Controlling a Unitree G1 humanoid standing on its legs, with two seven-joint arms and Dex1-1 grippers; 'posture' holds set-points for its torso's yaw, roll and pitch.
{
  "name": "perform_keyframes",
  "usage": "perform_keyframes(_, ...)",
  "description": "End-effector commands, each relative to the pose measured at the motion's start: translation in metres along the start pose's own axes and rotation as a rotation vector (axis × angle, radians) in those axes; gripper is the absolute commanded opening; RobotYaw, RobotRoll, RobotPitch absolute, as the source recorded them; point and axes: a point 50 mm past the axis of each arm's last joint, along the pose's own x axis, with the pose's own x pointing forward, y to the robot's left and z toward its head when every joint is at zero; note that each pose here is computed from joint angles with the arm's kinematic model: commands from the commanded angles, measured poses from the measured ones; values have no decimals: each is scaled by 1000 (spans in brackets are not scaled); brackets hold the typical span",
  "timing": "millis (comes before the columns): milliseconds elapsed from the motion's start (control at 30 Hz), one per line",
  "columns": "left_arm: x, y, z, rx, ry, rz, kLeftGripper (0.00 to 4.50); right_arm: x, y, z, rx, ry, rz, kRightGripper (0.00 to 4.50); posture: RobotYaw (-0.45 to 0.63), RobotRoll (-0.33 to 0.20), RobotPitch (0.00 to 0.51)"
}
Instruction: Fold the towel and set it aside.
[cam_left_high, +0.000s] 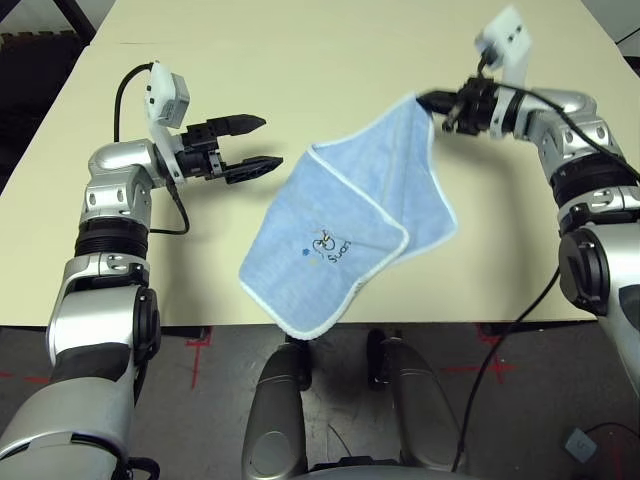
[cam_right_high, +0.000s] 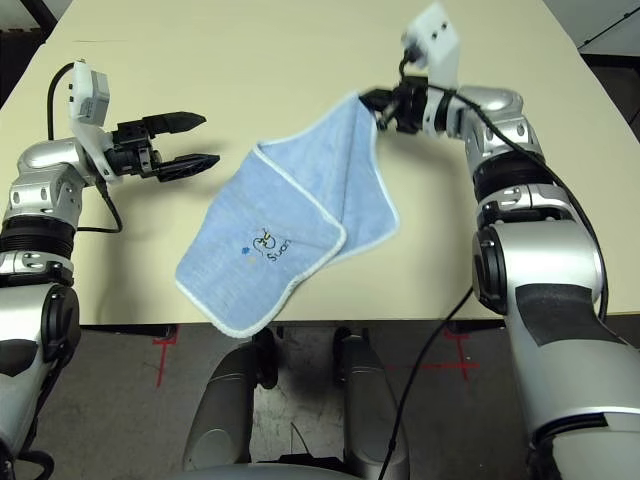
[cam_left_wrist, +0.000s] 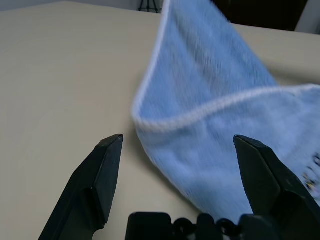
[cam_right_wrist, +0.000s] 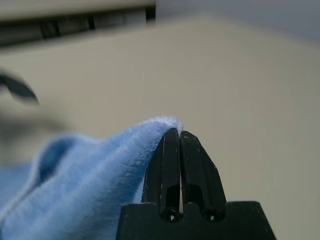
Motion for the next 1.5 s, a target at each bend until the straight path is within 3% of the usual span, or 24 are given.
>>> perform_keyframes(33,-1,-2,-6,-18,-16,25,4500,5,-2,41,-50,-202,24,24,-54,0,316)
perform_keyframes(133,2,-2,-6,-24,-31,38,4500,7,-2,67,-76,-306,43,24,-53,0,314)
perform_keyframes(300,7,-2,-4,-35,-60,53,4500,9,3,133,-174,-504,84,24,-57,0,314)
perform_keyframes(400,10,-2,-2,-42,-79,60,4500,13,8,148,-213,-518,111,24,-58,0,315)
perform_keyframes(533,21,-3,4,-57,-138,71,4500,25,15,124,-177,-439,137,24,-52,0,316)
perform_keyframes(667,36,-2,27,-80,-250,96,4500,28,14,110,-169,-395,101,24,-39,0,316)
perform_keyframes(933,45,-3,45,-80,-294,102,4500,29,14,109,-168,-394,92,24,-31,0,311)
perform_keyframes(1200,70,-8,67,-110,-353,94,4500,29,14,109,-166,-395,88,24,-31,0,307)
perform_keyframes(1500,98,-26,70,-168,-320,95,4500,30,14,106,-161,-393,82,24,-17,0,307)
